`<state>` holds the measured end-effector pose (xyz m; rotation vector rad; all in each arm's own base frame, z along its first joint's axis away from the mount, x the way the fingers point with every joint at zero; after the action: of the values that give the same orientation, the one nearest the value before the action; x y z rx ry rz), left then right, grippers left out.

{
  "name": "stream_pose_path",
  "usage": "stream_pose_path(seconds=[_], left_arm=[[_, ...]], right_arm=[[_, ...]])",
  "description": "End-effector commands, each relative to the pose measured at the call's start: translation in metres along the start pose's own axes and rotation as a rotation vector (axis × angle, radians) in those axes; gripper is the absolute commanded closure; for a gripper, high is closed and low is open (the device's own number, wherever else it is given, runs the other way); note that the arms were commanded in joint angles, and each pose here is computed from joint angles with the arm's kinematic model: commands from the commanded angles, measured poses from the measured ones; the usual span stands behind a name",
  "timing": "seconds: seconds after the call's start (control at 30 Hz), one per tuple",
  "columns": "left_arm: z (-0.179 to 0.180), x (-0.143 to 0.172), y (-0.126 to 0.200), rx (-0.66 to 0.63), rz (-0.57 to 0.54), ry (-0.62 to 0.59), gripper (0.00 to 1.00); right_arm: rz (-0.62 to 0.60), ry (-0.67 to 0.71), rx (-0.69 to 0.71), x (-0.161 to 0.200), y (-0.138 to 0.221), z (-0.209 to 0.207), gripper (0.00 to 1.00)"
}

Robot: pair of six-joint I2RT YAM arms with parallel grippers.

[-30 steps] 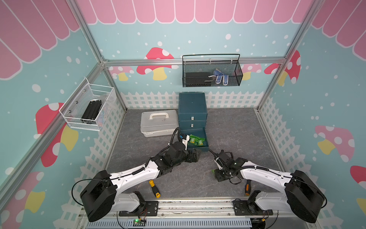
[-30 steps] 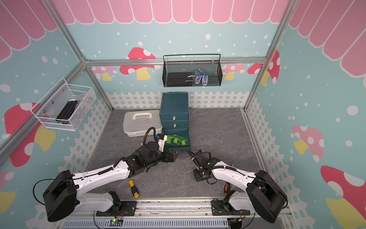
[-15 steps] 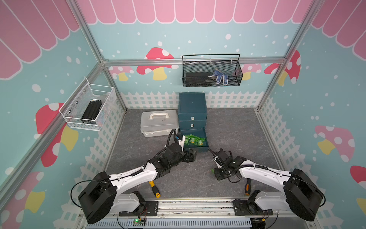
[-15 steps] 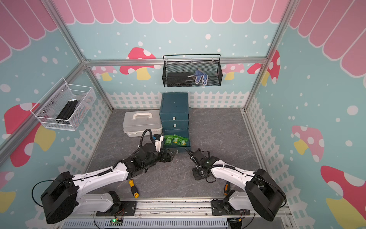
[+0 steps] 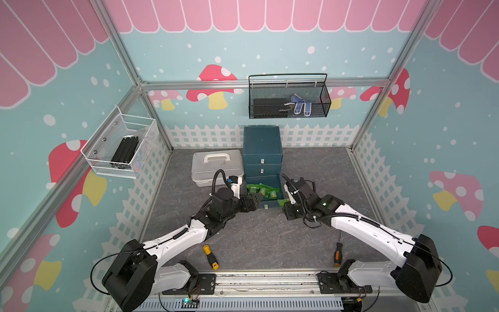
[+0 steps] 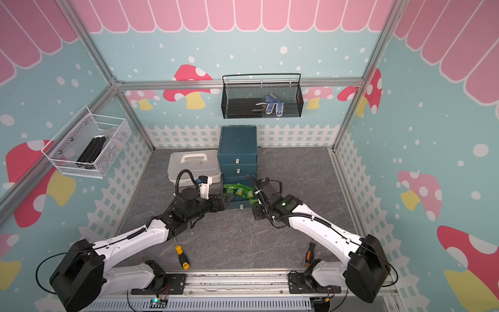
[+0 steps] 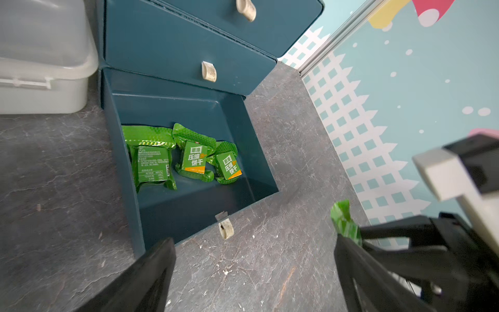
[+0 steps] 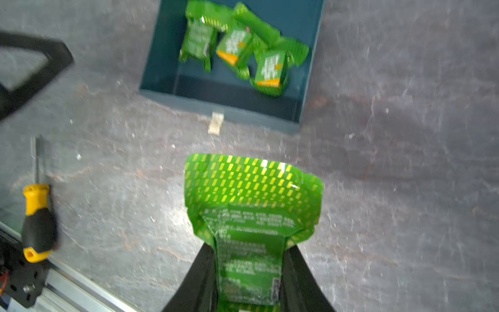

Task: Place the cookies into the drawer by color
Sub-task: Pick up the cookie at the center of the board, then place the cookie in the drawer.

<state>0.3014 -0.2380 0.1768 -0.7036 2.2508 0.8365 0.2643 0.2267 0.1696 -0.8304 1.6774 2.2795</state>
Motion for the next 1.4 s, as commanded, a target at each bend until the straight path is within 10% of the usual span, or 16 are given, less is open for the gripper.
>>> stream_pose_path(seconds=[0.0, 0.4, 1.37], left_arm=[[-0.003, -0.004, -0.004, 0.066, 0.000, 0.027, 0.05], [0.000, -0.027, -0.004, 0.170, -0.044, 0.096, 0.01], [0.033, -0.014, -0.029, 0.038, -0.016, 0.084, 0.01]], right_arm=[[-0.014, 0.010, 0.006, -0.035, -0.015, 0.006, 0.68], [0.048, 0.028, 0.053, -0.094, -0.095, 0.015, 0.70], [0.123, -0.019, 0.217, -0.074, -0.196, -0.025, 0.71]])
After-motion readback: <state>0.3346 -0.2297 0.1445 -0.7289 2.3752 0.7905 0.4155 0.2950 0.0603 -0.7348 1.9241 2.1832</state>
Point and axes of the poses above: each gripper's point midway between its finger pads, its own y axis back along the fingers, its own z axis along the line the jaws close on, x = y × z, the point moved 1 cm from there along y, back along the fingers, and after that the axes turned 1 degree about -y, right-handed, at the moved point
